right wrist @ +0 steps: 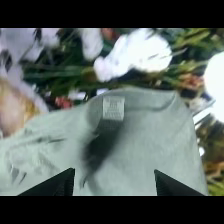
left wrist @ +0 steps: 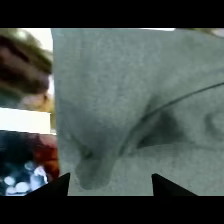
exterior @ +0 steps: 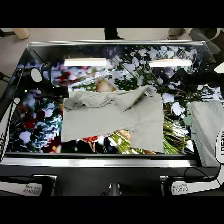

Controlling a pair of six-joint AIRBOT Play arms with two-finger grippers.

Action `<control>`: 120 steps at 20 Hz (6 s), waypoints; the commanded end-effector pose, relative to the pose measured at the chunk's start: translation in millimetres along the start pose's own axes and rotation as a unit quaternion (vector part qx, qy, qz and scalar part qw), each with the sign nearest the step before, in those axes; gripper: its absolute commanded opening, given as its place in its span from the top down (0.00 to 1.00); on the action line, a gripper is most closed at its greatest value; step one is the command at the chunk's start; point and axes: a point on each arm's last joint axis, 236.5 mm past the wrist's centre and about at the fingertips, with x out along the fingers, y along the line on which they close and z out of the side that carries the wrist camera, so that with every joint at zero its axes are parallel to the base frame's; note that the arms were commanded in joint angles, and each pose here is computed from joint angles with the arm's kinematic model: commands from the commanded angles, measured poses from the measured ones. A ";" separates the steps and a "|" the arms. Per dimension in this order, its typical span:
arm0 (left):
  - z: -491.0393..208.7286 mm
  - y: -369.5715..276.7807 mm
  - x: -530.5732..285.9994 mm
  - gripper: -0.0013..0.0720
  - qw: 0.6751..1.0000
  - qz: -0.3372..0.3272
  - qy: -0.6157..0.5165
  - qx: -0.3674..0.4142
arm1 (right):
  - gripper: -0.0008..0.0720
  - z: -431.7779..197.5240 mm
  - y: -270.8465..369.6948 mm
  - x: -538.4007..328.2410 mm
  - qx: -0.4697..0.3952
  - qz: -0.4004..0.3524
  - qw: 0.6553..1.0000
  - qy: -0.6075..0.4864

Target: Fold the shirts.

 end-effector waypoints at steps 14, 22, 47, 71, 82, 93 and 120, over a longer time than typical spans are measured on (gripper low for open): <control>-222.8 39.4 47.8 0.16 0.973 -0.124 0.158 -0.115 | 0.34 -179.4 -113.9 0.0 0.047 -0.077 0.973 0.211; -223.7 23.9 69.2 0.53 0.971 -0.114 0.167 -0.123 | 0.25 -177.9 -121.2 20.7 0.057 -0.067 0.975 0.204; -54.4 -44.7 -540.0 0.95 0.766 -0.071 -0.628 0.120 | 0.95 -53.3 204.7 -451.4 -0.358 -0.047 0.755 -0.547; 5.6 35.4 -121.2 0.95 0.986 -0.034 -0.156 0.040 | 0.95 -47.2 -0.2 -95.3 -0.145 -0.124 0.981 0.015; 117.1 58.3 17.6 0.95 0.990 -0.034 -0.135 0.017 | 0.95 33.0 -19.7 81.7 -0.122 -0.050 0.989 -0.069; 65.1 85.9 28.6 0.95 0.999 -0.028 0.007 0.036 | 0.95 -96.1 -26.7 60.6 -0.098 -0.094 0.973 0.185; -243.8 112.2 37.2 0.23 0.972 -0.051 0.194 -0.119 | 0.32 -248.9 -92.1 -19.3 0.013 -0.147 0.951 0.271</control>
